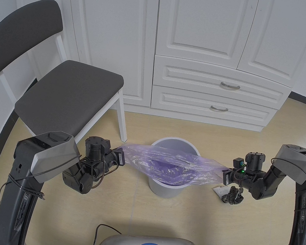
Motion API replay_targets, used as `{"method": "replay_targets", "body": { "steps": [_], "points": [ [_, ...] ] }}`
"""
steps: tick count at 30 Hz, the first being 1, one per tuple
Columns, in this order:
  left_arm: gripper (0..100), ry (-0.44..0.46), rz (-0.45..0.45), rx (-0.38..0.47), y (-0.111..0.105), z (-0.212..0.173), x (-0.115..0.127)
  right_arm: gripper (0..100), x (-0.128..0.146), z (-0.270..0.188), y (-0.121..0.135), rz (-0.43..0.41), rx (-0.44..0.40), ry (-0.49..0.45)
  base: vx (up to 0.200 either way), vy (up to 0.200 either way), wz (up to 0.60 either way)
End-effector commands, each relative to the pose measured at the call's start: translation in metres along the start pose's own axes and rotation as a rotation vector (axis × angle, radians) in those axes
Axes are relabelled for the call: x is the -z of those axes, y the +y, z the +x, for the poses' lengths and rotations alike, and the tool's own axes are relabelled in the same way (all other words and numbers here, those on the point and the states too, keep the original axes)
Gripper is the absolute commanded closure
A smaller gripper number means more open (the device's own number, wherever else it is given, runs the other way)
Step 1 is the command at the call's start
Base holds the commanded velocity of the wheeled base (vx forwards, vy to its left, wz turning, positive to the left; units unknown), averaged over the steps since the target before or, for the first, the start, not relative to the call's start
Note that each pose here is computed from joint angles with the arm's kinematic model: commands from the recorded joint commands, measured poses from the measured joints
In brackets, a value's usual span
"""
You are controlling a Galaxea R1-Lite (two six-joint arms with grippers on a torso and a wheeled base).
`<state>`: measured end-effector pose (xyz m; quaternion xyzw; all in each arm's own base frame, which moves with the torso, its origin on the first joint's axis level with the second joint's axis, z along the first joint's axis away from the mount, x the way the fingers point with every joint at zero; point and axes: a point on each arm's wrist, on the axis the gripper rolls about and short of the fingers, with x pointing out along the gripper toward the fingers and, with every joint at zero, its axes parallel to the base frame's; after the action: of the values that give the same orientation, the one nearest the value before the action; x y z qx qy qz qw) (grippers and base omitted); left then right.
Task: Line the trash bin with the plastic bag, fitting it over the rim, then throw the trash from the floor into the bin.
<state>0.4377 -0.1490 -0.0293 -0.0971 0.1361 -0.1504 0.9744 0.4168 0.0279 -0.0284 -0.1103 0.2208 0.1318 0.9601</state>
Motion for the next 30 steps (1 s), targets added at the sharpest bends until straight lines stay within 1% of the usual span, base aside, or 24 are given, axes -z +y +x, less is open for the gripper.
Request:
{"method": "replay_targets", "body": {
  "steps": [1, 3, 7, 8, 14, 18, 22, 23, 24, 25, 26, 27, 30],
  "points": [
    [100, 0.02, 0.015, 0.019, 0.0, -0.011, -0.006, 100, -0.005, -0.014, -0.003, -0.022, -0.008, 0.023, 0.0, 0.0, 0.0],
    [100, 0.035, 0.022, 0.033, 0.001, -0.016, -0.006, 100, -0.005, -0.021, -0.004, -0.031, -0.01, 0.041, 0.0, 0.0, 0.0],
    [100, 0.035, 0.022, 0.033, 0.001, -0.016, -0.006, 100, -0.005, -0.021, -0.004, -0.031, -0.01, 0.041, 0.0, 0.0, 0.0],
    [100, 0.088, 0.057, 0.082, 0.002, -0.03, -0.004, 100, -0.006, -0.032, -0.002, -0.056, -0.049, 0.067, 0.0, 0.0, 0.0],
    [100, 0.116, 0.082, 0.088, 0.002, -0.035, 0.001, 100, -0.007, -0.038, -0.001, -0.067, -0.052, 0.071, 0.0, 0.0, 0.0],
    [100, 0.145, 0.091, 0.102, 0.003, -0.038, 0.007, 100, -0.004, -0.044, 0.0, -0.104, -0.064, 0.104, 0.0, 0.0, 0.0],
    [100, 0.169, 0.104, 0.111, 0.002, -0.035, 0.017, 100, 0.007, -0.041, 0.009, -0.132, -0.106, 0.179, 0.0, 0.0, 0.0],
    [100, 0.173, 0.103, 0.11, 0.002, -0.035, 0.019, 100, 0.008, -0.04, 0.011, -0.133, -0.111, 0.185, 0.0, 0.0, 0.0],
    [100, 0.192, 0.105, 0.111, 0.002, -0.032, 0.028, 100, 0.014, -0.036, 0.014, -0.138, -0.125, 0.21, 0.0, 0.0, 0.0],
    [100, 0.192, 0.105, 0.111, 0.002, -0.032, 0.028, 100, 0.014, -0.036, 0.014, -0.138, -0.125, 0.21, 0.0, 0.0, 0.0],
    [100, 0.198, 0.106, 0.114, 0.002, -0.026, 0.036, 100, 0.018, -0.027, 0.019, -0.142, -0.128, 0.217, 0.0, 0.0, 0.0],
    [100, 0.196, 0.106, 0.113, 0.001, -0.024, 0.038, 100, 0.018, -0.025, 0.02, -0.139, -0.127, 0.216, 0.0, 0.0, 0.0],
    [100, 0.182, 0.108, 0.096, 0.002, -0.013, 0.042, 100, 0.018, -0.015, 0.023, -0.13, -0.102, 0.21, 0.0, 0.0, 0.0]
  ]
}}
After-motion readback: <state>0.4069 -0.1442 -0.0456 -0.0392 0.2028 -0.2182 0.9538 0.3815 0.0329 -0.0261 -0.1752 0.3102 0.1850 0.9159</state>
